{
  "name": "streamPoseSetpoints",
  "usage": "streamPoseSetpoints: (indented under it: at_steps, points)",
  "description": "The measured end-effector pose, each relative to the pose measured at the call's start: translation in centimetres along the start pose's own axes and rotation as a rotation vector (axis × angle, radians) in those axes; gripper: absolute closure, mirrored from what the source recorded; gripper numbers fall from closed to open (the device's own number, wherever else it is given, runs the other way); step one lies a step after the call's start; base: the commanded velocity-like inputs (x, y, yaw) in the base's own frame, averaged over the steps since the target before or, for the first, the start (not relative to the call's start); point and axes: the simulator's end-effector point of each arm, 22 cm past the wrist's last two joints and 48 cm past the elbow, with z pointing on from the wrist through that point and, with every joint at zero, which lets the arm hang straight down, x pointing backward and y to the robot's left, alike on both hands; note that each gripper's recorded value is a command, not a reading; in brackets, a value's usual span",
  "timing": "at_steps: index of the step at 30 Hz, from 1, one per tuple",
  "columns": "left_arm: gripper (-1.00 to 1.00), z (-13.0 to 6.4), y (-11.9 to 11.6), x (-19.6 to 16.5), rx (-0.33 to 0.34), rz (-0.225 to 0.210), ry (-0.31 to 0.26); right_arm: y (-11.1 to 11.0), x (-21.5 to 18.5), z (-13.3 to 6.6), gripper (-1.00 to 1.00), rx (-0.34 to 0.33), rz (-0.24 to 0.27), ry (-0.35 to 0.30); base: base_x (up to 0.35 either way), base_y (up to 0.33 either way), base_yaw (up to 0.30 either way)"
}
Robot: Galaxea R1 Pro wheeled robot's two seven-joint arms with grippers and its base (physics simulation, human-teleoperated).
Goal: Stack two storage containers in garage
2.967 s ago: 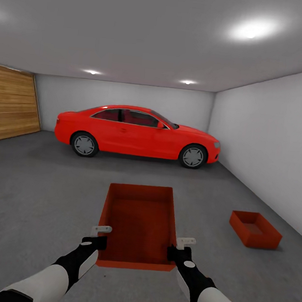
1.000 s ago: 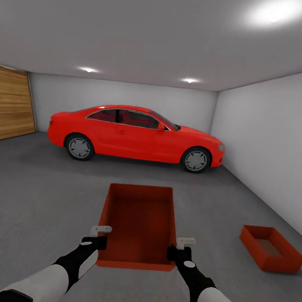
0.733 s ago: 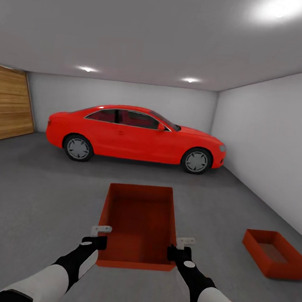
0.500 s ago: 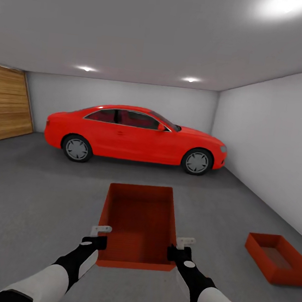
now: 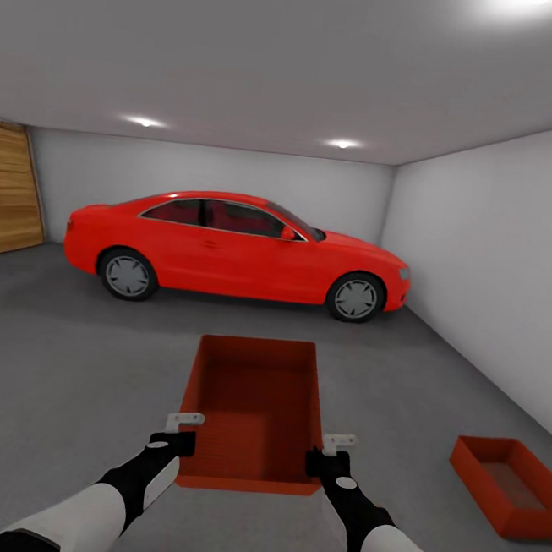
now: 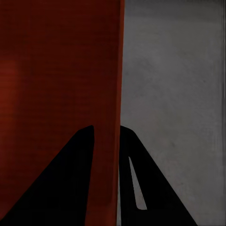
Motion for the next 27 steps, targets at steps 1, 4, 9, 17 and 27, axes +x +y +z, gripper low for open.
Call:
streamPoseSetpoints:
  at_steps: [1, 4, 9, 17, 27]
  points:
    - [1.0, 0.0, 0.0, 0.02, 0.0, -0.001, 0.0, 0.0, 0.0, 0.0, 1.0, 0.0, 0.0, 0.0, 0.321, 0.0, -0.269]
    - [1.0, 0.0, 0.0, 0.01, 0.0, -0.001, 0.0, 0.0, 0.0, 0.0, 1.0, 0.0, 0.0, 0.0, 0.321, 0.0, -0.279]
    - [1.0, 0.0, 0.0, 0.04, 0.0, -0.001, 0.0, 0.0, 0.0, 0.0, 1.0, 0.0, -0.001, 0.0, 0.321, 0.0, -0.287]
    - [1.0, 0.01, 0.0, 0.07, 0.0, -0.002, 0.001, 0.0, 0.01, 0.0, 1.0, 0.0, -0.002, 0.0, 0.321, 0.0, -0.288]
    - [1.0, 0.01, 0.01, 0.09, 0.0, -0.002, 0.001, 0.0, 0.02, 0.0, 1.0, 0.0, -0.002, 0.001, 0.321, 0.0, -0.288]
